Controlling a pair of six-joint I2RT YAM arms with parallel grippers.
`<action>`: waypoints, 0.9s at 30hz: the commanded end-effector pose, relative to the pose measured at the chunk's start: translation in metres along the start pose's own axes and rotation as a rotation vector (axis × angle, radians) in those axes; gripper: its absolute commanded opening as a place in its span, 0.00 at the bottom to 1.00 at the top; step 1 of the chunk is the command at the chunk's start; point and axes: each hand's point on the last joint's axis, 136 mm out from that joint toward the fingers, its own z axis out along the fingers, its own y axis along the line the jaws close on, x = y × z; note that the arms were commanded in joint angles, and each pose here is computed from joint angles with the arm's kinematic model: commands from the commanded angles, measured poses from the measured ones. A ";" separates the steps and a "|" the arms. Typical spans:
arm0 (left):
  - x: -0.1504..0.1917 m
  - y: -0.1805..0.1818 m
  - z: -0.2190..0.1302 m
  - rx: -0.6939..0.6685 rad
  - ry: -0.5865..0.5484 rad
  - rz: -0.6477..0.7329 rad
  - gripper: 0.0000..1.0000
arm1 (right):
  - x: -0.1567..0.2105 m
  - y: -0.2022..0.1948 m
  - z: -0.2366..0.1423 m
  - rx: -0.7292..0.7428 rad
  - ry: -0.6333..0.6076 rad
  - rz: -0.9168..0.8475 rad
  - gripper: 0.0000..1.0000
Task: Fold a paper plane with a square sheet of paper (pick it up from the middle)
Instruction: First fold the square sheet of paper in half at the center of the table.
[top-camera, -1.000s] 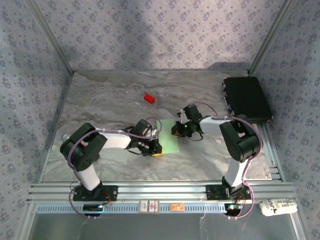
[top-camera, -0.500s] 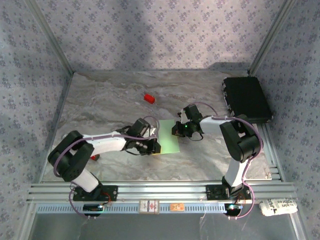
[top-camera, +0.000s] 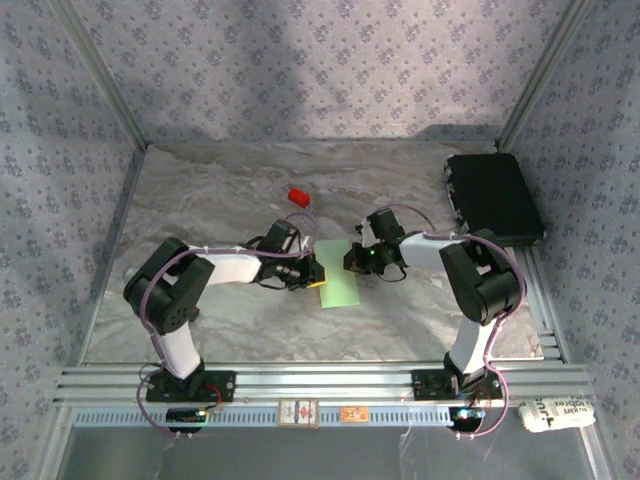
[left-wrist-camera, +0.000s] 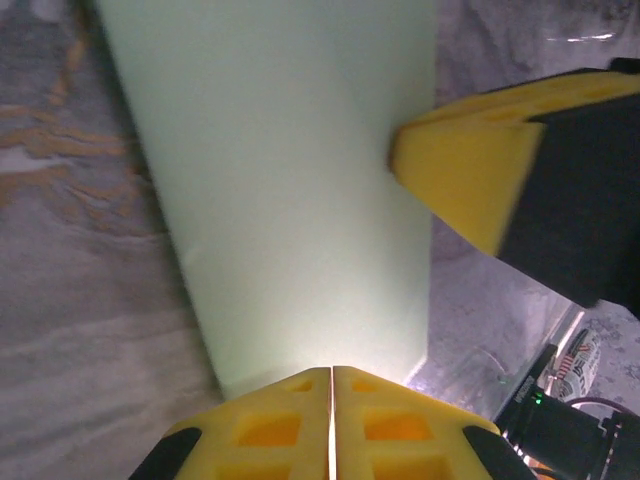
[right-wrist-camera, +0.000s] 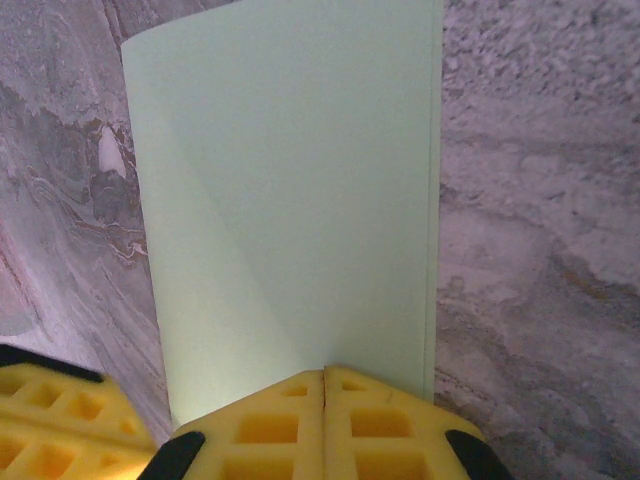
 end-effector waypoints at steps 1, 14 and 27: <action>0.006 0.010 0.007 0.004 0.035 -0.010 0.09 | 0.044 -0.060 0.002 0.221 0.122 0.093 0.00; 0.006 0.000 -0.009 -0.039 0.039 0.027 0.10 | 0.043 -0.060 0.000 0.227 0.120 0.093 0.00; 0.024 -0.019 0.010 0.034 0.124 0.027 0.10 | 0.043 -0.061 0.000 0.229 0.120 0.095 0.00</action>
